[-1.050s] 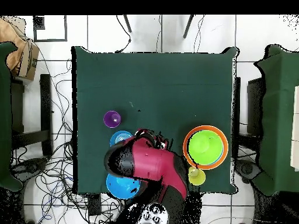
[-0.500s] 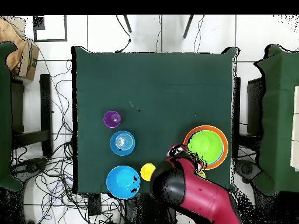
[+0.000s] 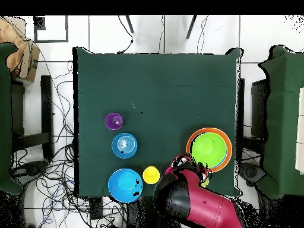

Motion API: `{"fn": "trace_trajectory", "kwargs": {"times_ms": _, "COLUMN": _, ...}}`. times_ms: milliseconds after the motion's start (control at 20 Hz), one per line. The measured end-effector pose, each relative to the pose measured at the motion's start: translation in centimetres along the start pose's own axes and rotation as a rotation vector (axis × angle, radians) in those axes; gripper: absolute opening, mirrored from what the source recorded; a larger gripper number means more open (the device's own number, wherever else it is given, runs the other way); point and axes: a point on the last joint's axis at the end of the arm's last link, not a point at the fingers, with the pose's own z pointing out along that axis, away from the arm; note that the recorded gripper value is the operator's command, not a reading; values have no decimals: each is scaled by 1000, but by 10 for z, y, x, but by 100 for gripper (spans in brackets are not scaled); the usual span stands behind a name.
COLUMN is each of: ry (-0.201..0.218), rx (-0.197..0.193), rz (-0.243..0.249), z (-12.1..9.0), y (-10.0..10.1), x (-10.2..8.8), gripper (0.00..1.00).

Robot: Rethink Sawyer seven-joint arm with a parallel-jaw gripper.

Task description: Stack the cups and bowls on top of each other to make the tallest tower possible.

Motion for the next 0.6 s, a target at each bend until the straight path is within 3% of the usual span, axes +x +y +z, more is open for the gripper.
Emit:
{"fn": "trace_trajectory", "kwargs": {"times_ms": 200, "ry": -6, "rx": -4, "rz": -53, "z": -3, "y": 8, "x": 8, "gripper": 100}}
{"fn": "trace_trajectory", "kwargs": {"times_ms": 600, "ry": -12, "rx": -16, "rz": -108, "z": -7, "y": 25, "x": 18, "gripper": 100}}
